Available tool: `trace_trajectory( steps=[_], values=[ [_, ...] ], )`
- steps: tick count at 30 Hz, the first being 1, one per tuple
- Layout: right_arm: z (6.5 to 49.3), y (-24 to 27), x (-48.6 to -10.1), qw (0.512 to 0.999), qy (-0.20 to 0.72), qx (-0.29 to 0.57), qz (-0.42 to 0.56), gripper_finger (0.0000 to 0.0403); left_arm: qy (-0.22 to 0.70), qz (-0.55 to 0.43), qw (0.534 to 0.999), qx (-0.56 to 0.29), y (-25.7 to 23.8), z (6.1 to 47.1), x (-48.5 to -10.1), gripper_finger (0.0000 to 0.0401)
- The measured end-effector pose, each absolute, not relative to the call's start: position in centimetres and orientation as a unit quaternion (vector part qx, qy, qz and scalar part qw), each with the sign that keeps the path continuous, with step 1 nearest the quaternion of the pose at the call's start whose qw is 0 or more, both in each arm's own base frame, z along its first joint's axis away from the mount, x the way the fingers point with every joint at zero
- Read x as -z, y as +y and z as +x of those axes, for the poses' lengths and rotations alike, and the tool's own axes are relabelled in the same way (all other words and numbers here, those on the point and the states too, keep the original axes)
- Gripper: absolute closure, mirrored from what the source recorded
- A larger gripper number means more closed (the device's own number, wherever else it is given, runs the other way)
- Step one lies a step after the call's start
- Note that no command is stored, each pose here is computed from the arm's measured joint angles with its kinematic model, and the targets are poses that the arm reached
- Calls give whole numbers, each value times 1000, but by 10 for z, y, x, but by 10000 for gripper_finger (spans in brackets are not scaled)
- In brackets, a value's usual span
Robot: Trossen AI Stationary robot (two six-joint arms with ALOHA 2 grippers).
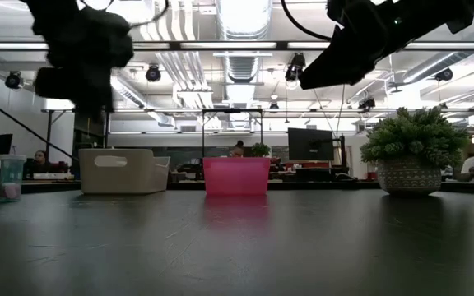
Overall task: Pick and place medicine bottles into bin by pill shape (circle, oval)
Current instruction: Put the blue capsule bottle into the pink bin
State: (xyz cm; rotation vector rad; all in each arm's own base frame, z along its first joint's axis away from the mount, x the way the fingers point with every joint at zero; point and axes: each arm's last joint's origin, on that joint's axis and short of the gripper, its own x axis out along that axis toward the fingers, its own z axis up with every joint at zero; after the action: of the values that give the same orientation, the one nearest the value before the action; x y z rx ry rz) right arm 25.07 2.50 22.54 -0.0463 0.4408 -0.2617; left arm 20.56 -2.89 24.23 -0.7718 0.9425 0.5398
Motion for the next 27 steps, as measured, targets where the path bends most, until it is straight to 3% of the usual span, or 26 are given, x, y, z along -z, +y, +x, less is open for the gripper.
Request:
trace_trajectory(
  steps=[7,12,18,27],
  values=[
    [250,25,-223,966,221,129,-24,165,556,-368,696,-267,-35,198,-222,253],
    [250,25,-223,966,221,129,-24,165,585,-361,663,-297,-33,183,-224,253],
    [250,25,-223,967,219,129,-24,165,591,-361,649,-315,-29,160,-231,253],
    [250,25,-224,968,216,129,-24,165,566,-356,671,-322,-25,148,-230,253]
  ],
)
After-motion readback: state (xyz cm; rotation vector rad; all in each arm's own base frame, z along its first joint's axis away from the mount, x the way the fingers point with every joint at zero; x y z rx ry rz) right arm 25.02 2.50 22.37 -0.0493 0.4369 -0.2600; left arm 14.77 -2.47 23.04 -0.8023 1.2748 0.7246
